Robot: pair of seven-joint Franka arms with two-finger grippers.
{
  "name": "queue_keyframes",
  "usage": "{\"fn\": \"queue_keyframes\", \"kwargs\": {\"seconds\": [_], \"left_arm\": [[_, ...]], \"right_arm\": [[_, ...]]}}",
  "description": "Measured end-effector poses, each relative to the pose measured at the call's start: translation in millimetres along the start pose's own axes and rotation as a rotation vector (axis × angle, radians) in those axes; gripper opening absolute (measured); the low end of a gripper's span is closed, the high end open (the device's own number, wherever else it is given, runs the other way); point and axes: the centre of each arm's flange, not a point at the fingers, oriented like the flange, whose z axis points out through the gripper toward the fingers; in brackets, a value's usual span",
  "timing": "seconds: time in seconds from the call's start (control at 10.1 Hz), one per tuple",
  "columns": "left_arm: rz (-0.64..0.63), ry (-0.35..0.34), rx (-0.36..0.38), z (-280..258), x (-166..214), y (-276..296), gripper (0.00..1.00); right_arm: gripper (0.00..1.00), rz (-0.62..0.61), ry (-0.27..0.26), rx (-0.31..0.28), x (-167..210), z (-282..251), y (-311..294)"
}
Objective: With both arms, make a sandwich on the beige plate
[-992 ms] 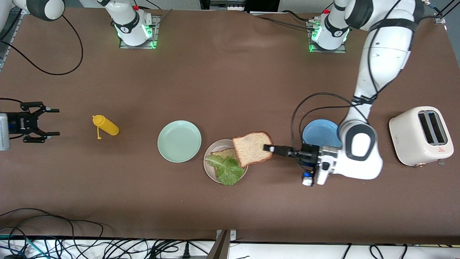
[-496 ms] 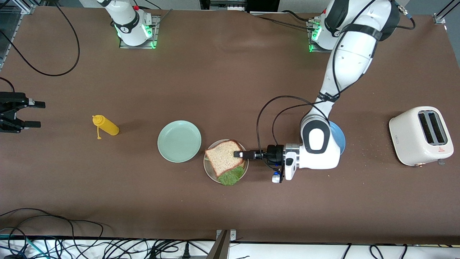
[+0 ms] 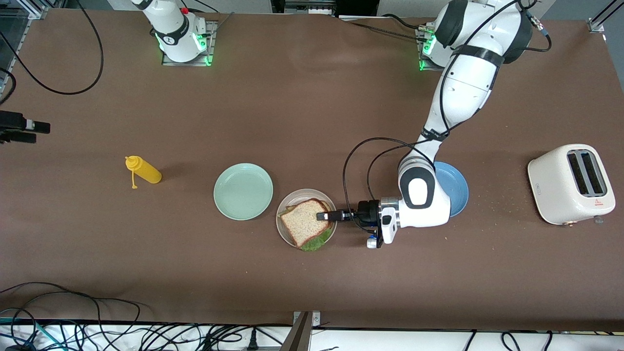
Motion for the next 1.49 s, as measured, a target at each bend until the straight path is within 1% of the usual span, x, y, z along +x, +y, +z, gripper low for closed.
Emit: {"fn": "queue_keyframes", "kwargs": {"seconds": [0.1,0.2,0.3,0.4,0.5,0.6,0.69,0.79,0.99,1.19,1.29,1.49], "left_arm": [[0.017,0.009,0.010,3,-1,-2,0.10],[0.049,0.026,0.028,7,-1,-6,0.19],[0.077,0.034,0.038,10,-2,-8,0.31],[0.091,0.039,0.043,10,-2,-10,0.43],[0.097,0.045,0.051,7,0,-13,0.57],[0.103,0.050,0.060,3,3,-17,0.75],[0.109,0.057,0.072,-3,6,-19,0.89],[0.113,0.063,0.083,-11,10,-21,1.00],[0.114,0.072,0.093,-21,15,-23,1.00],[0.077,0.080,0.098,-30,18,-14,1.00],[0.039,0.077,0.136,-40,21,-3,1.00],[-0.037,0.093,0.257,-81,31,32,1.00]], "right_arm": [[1.00,0.011,0.006,-0.122,-12,-9,-21],[1.00,0.013,0.017,-0.255,-23,-17,-40],[1.00,0.006,0.032,-0.354,-32,-19,-55],[1.00,0.001,0.056,-0.394,-38,-14,-59],[1.00,0.006,0.083,-0.400,-45,-6,-54],[1.00,0.012,0.098,-0.397,-51,0,-49],[1.00,0.013,0.100,-0.394,-54,5,-49],[1.00,0.009,0.090,-0.392,-52,12,-52],[1.00,0.007,0.064,-0.390,-50,22,-54],[1.00,0.022,0.055,-0.388,-52,22,-47],[1.00,0.043,0.051,-0.386,-55,19,-39],[1.00,0.092,0.050,-0.378,-62,9,-16]]}}
